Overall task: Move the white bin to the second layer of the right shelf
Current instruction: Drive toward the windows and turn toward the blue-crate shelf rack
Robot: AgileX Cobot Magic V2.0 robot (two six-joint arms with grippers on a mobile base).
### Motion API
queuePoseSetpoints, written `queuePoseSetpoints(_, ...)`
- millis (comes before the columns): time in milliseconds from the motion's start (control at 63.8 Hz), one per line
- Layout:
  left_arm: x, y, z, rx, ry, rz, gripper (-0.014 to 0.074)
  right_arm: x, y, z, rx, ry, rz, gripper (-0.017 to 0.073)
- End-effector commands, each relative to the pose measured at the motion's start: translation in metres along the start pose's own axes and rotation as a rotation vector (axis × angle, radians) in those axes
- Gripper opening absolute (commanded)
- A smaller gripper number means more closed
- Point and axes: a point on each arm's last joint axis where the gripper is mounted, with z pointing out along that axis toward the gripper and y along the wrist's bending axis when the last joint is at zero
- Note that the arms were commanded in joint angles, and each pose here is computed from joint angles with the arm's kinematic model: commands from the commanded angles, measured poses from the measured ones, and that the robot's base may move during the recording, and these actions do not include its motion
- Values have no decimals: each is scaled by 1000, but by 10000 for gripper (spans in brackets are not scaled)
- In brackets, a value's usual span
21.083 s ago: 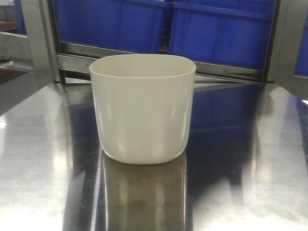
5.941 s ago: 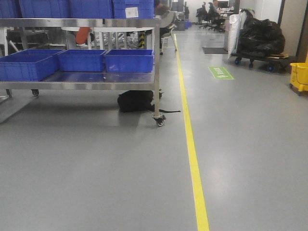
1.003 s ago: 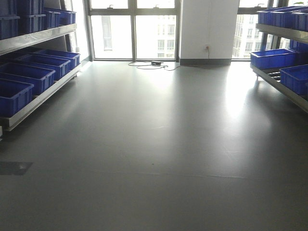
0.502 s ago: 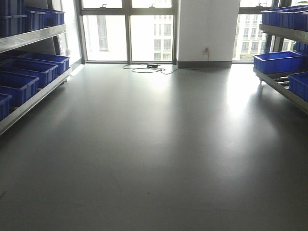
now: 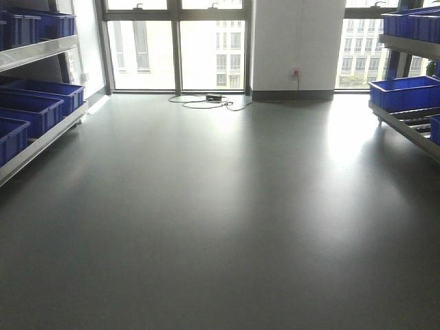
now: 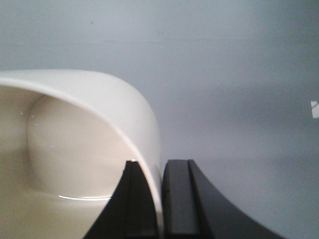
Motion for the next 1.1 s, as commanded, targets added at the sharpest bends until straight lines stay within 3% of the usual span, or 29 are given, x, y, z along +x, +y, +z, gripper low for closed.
queuePoseSetpoints(0,4,0,0,-4,-61,-9,85,-10,2,-7,-10,-84,-6,57)
queuePoseSetpoints(1082,4,0,0,-4,-61,-9,85,-10,2,-7,-10,-84,-6,57)
